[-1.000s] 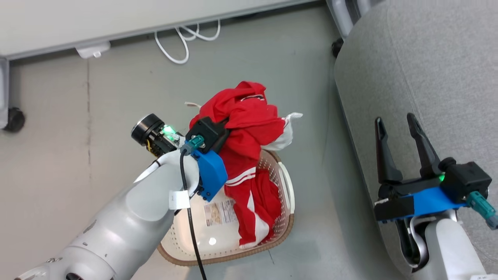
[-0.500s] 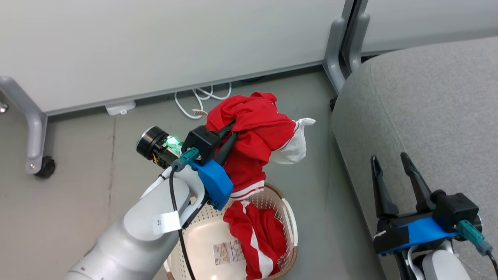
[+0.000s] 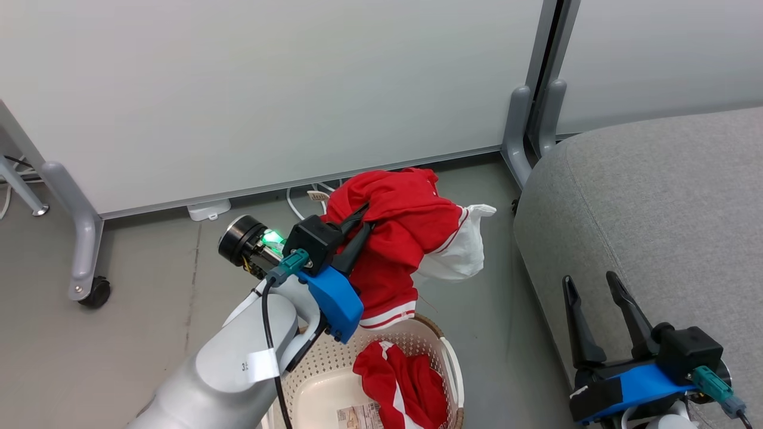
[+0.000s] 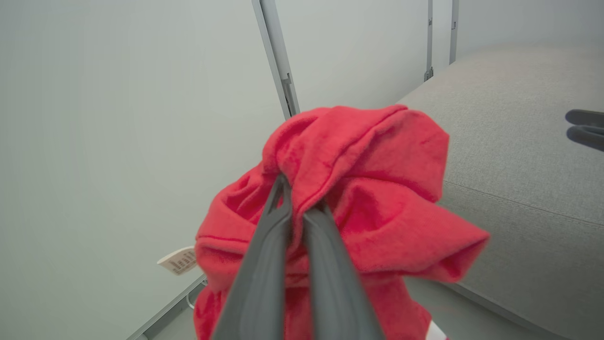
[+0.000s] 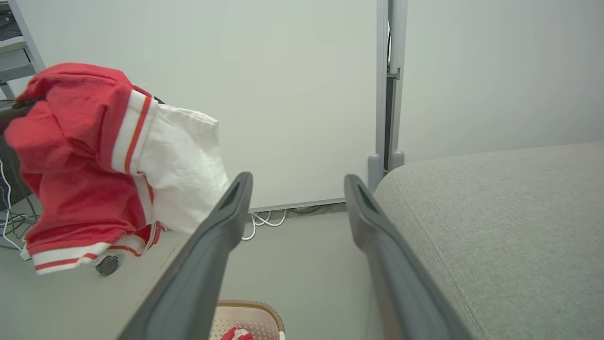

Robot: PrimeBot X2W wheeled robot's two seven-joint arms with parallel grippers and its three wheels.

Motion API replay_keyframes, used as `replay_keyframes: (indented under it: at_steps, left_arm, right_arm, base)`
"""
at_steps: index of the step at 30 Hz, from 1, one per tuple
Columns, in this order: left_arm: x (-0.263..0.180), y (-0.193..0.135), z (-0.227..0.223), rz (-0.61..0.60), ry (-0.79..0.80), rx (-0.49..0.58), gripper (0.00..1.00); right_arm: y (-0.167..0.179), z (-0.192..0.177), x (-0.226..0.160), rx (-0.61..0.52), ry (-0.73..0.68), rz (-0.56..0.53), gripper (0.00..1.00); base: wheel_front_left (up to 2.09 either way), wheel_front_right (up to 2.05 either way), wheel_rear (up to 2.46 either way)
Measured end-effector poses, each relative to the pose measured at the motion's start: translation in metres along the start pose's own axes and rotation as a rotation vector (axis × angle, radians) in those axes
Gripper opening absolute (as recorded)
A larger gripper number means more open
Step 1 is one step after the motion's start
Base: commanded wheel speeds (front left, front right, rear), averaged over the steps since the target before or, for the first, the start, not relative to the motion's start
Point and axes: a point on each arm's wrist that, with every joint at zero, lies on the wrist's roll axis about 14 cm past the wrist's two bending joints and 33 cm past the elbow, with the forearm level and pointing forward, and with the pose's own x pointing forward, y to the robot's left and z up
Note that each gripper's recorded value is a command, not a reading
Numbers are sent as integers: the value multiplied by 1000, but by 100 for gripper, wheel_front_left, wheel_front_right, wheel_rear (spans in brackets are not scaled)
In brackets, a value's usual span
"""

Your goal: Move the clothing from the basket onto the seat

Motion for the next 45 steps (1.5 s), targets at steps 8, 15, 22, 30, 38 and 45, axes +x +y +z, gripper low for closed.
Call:
replay_keyframes:
  at_steps: [8,15,22,30,38,45]
  left_arm:
    - [-2,1,0,4,-2,5,0]
    - [-3,3,1,9,-6,5,0]
    - [-2,3,1,13,-9,-1,0]
    - [5,4,0,5,-15,-7,0]
    - [8,4,0,4,-20,-14,0]
    - [12,0,2,-9,-29,-12,0]
  right_arm:
    - [5,-3,1,7,7,15,100]
    - [30,-9,2,10,26,90,100]
    - [78,-17,1,19,50,234,100]
    - [121,-8,20,20,23,373,100]
    - [148,-11,37,-3,32,463,100]
    - [158,-15,52,-13,47,499,100]
  base:
    - [0,0,0]
    - [0,0,0]
    - [0,0,0]
    - [0,0,0]
    - [0,0,0]
    - [0,0,0]
